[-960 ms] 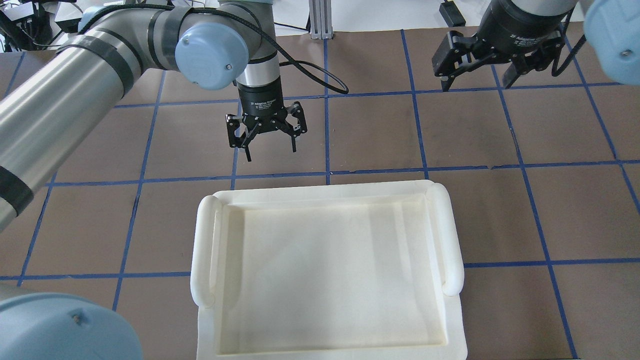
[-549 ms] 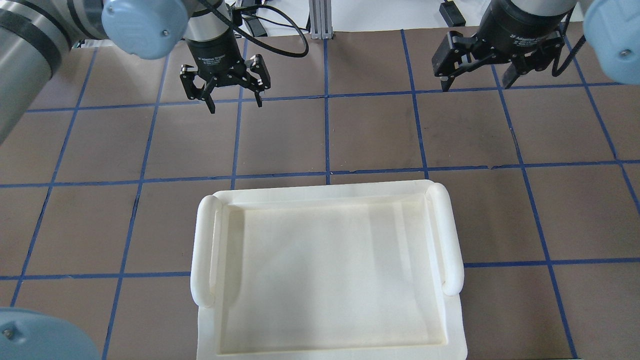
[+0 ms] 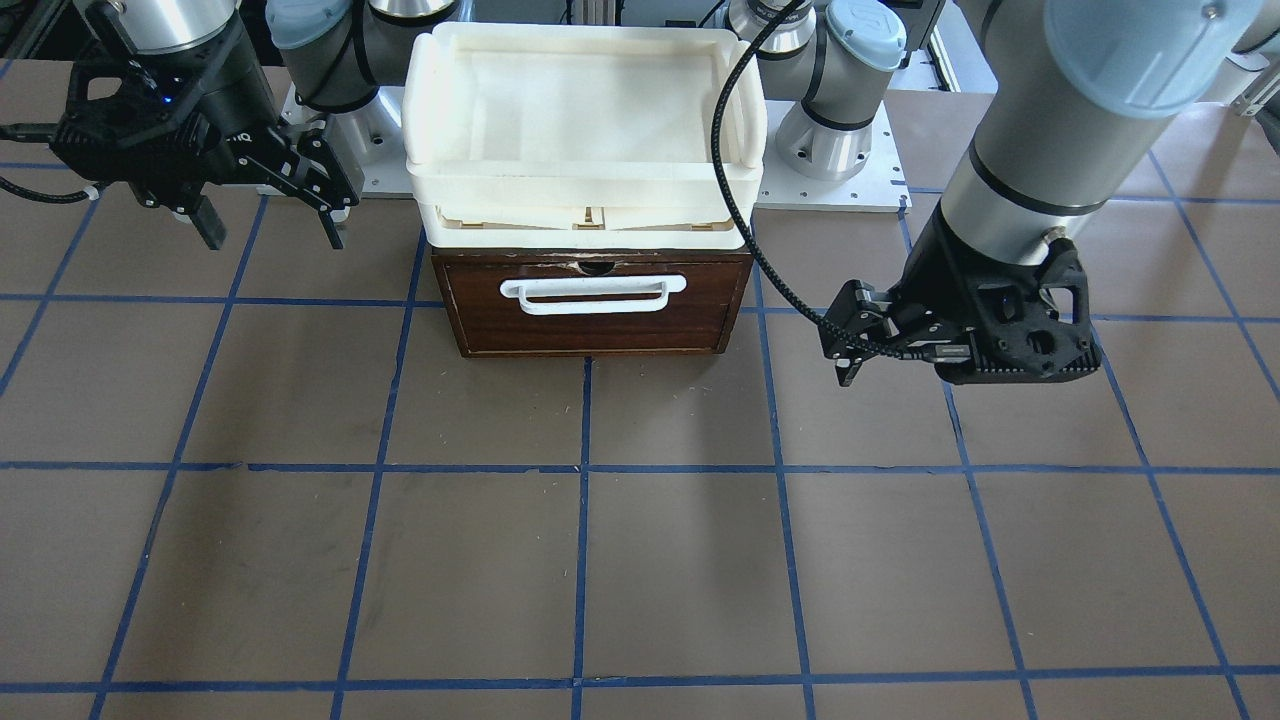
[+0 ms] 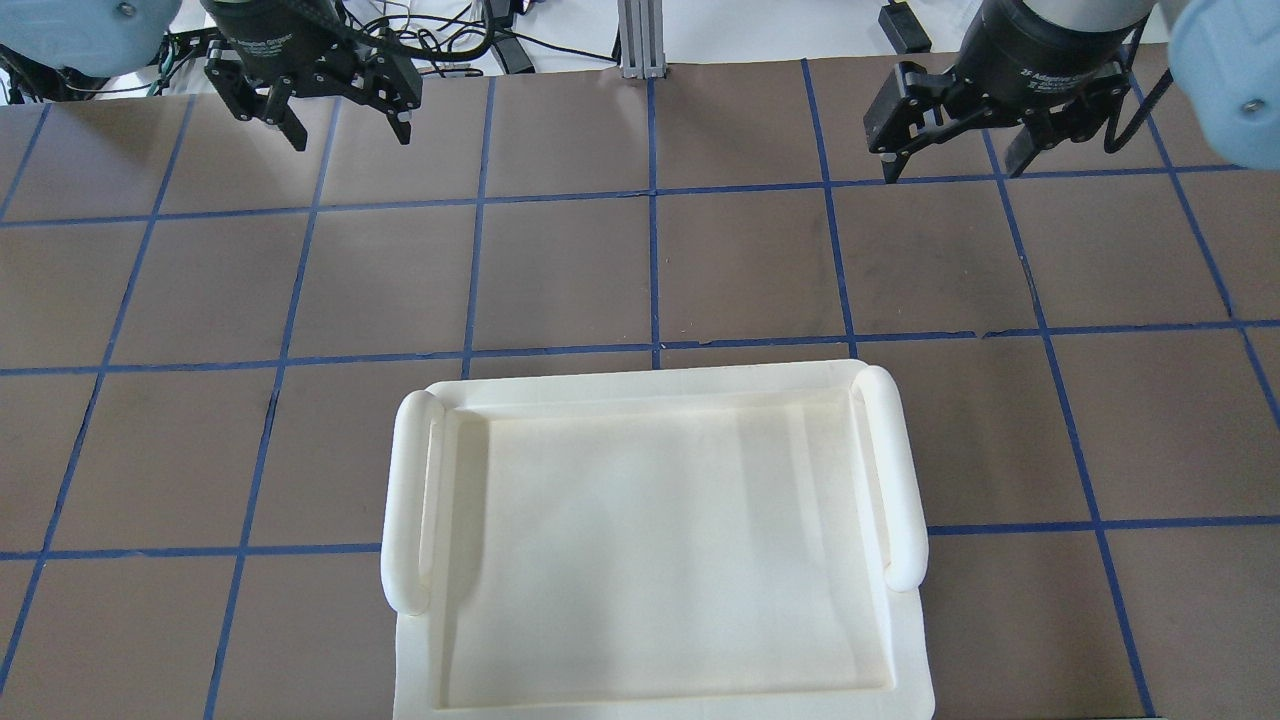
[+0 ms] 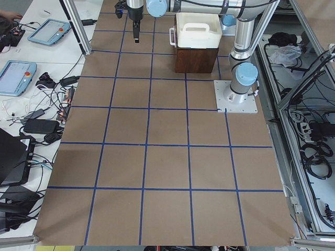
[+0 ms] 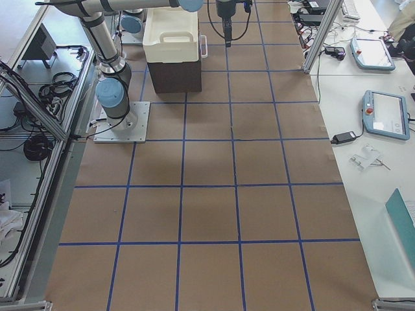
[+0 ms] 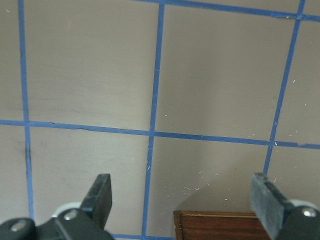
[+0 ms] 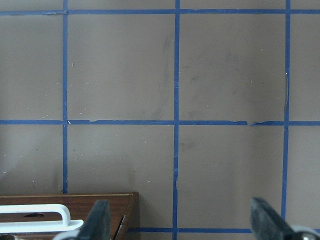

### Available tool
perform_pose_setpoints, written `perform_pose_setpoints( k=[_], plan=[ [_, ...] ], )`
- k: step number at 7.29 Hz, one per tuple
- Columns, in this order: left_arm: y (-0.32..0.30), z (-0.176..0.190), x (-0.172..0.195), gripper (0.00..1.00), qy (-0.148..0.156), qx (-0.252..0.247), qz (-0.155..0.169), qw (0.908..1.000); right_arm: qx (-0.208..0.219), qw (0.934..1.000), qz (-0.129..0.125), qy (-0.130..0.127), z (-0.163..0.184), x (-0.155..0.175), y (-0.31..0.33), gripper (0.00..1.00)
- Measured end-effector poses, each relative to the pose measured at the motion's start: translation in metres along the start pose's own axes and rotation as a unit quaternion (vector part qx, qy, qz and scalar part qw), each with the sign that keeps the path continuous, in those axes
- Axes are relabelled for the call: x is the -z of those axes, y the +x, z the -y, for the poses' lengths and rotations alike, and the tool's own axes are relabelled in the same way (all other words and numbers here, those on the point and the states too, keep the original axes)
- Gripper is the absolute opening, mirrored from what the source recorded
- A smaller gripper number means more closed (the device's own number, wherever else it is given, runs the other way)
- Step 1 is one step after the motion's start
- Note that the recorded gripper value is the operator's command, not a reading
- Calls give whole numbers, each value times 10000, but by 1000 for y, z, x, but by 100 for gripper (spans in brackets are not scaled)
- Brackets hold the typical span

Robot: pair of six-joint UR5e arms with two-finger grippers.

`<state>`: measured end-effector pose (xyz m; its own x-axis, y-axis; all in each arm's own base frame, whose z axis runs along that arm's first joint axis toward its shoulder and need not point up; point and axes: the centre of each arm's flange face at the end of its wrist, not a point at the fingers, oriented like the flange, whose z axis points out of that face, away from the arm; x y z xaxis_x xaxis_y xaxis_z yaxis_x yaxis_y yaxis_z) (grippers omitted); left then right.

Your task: Put scissors in drawer and close it

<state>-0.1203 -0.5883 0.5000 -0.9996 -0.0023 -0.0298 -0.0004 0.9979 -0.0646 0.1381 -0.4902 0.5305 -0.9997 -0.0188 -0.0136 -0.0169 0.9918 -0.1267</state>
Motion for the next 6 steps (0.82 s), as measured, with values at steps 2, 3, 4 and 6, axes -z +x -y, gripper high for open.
perform_pose_setpoints(
  k=[2, 3, 4, 6],
  plan=[
    [-16, -21, 6, 100, 25, -93, 77, 9999, 2, 10000, 0, 5, 0, 0, 0, 100],
    [-20, -28, 4, 100, 52, -75, 82, 9999, 5, 10000, -2, 5, 0, 0, 0, 100],
    [-23, -31, 2, 100, 70, -30, 76, 9999, 7, 10000, -1, 5, 0, 0, 0, 100],
    [-25, -32, 0, 100, 69, 53, 41, 10000, 7, 10000, -3, 5, 0, 0, 0, 100]
  ],
)
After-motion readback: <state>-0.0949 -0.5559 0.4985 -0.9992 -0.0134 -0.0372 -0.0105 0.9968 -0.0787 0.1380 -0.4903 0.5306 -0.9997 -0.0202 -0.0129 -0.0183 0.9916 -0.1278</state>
